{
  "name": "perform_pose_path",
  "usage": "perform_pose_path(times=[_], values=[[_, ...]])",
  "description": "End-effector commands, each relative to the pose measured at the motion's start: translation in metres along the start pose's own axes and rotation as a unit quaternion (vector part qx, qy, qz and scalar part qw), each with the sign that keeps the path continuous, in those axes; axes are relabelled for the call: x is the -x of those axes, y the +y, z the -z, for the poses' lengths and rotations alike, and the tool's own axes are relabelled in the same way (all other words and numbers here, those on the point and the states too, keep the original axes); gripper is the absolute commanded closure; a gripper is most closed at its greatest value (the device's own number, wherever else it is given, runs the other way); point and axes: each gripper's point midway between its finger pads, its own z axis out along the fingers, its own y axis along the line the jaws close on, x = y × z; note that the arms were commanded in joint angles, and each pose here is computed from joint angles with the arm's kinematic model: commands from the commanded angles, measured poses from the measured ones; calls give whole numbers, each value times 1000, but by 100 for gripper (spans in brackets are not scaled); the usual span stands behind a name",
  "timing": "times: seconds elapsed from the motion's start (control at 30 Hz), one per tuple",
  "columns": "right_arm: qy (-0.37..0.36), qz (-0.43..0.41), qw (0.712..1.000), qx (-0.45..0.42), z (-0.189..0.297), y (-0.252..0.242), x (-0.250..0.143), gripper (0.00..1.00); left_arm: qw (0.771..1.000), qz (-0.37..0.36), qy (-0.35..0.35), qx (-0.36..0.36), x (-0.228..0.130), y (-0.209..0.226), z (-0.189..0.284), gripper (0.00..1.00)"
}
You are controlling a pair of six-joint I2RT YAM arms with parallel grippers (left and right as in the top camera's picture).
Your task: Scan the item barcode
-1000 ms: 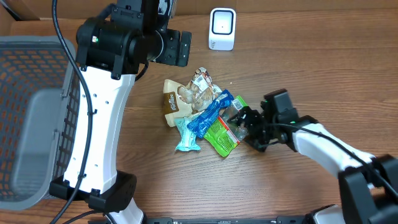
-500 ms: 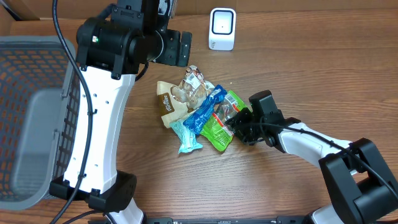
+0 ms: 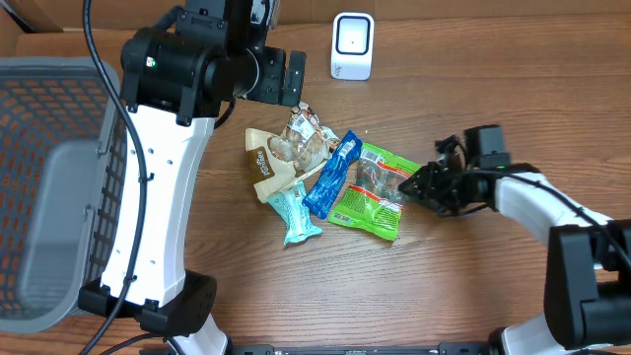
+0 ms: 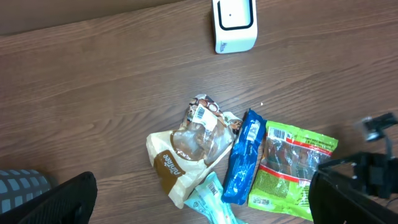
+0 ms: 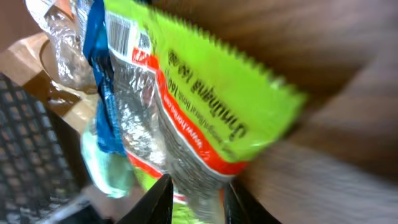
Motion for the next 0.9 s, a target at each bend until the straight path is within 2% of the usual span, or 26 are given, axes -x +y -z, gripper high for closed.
perform_pose_path(times=[0.0, 0.03, 0.07, 0.13, 0.17, 0.27, 0.47, 0.6, 0.63, 0.73, 0.77, 0.8, 0.83, 0.87], values=[[-35, 124, 991, -36, 12, -8, 21, 69, 1000, -3, 5, 4, 0, 2, -6, 0], [-35, 126, 991, -36, 12, -8, 21, 56, 1000, -3, 5, 4, 0, 2, -6, 0], [-31, 129, 991, -29, 11, -5, 19, 50, 1000, -2, 5, 4, 0, 2, -6, 0], [-20, 142, 990, -14, 5, 6, 12, 28, 1000, -2, 4, 4, 1, 2, -6, 0], [-15, 153, 988, -12, 0, 12, 8, 23, 1000, -2, 3, 4, 1, 2, -6, 0], [-8, 179, 984, -7, -9, 25, 2, 15, 1000, 8, 1, 4, 2, 2, -6, 0], [8, 221, 974, -55, -41, 25, -12, 11, 1000, 30, 2, 4, 3, 2, -14, 0], [20, 240, 969, -56, -63, 26, -19, 10, 999, 41, 5, 4, 2, 2, -23, 0], [23, 241, 968, -61, -67, 24, -20, 14, 999, 41, 6, 5, 1, 2, -24, 0], [25, 235, 969, -75, -67, 17, -21, 43, 999, 41, 11, 6, -1, 2, -29, 0], [26, 231, 970, -76, -66, 15, -20, 61, 999, 41, 12, 6, -1, 2, -30, 0], [26, 226, 971, -77, -65, 14, -20, 70, 999, 41, 13, 6, -2, 2, -31, 0], [25, 211, 974, -78, -64, 12, -19, 78, 999, 41, 14, 6, -2, 2, -31, 0], [25, 206, 976, -71, -61, 12, -17, 82, 999, 41, 14, 6, -2, 2, -32, 0]])
